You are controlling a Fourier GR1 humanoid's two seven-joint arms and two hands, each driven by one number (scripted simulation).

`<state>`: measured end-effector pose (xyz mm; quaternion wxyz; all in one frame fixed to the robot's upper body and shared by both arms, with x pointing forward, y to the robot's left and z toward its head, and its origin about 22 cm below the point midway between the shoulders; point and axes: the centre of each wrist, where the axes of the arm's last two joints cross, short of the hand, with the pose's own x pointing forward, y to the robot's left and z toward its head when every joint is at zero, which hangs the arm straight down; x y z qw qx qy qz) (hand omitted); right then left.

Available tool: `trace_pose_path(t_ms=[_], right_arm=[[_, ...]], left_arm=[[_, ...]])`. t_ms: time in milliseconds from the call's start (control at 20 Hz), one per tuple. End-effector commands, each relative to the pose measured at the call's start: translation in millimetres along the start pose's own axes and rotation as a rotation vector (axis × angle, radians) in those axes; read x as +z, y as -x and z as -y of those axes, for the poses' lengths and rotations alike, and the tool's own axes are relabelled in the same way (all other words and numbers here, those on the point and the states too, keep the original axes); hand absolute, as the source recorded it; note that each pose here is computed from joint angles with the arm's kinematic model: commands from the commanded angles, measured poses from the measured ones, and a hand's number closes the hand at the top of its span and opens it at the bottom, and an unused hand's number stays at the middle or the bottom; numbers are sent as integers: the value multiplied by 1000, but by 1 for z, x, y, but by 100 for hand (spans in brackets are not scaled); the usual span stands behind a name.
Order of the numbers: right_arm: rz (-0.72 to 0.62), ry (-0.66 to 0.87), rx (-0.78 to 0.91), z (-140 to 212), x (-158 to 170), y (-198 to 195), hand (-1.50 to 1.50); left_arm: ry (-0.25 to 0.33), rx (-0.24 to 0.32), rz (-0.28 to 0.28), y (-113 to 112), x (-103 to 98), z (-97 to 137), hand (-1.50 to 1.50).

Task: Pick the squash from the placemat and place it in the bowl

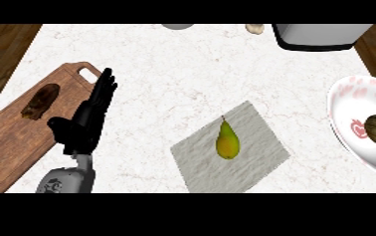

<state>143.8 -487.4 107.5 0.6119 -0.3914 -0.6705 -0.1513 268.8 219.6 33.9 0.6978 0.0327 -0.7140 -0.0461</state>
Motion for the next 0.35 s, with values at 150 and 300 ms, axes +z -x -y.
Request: trace_pose_path(t_ms=[150,300], right_arm=[[4,-52,-22,27,38,34,-150],[13,-53,-37,25,30,35,-150]], left_arm=[[-10,8,-1,14,-12,3,0],[3,-14,1,-17,-22,0,0]])
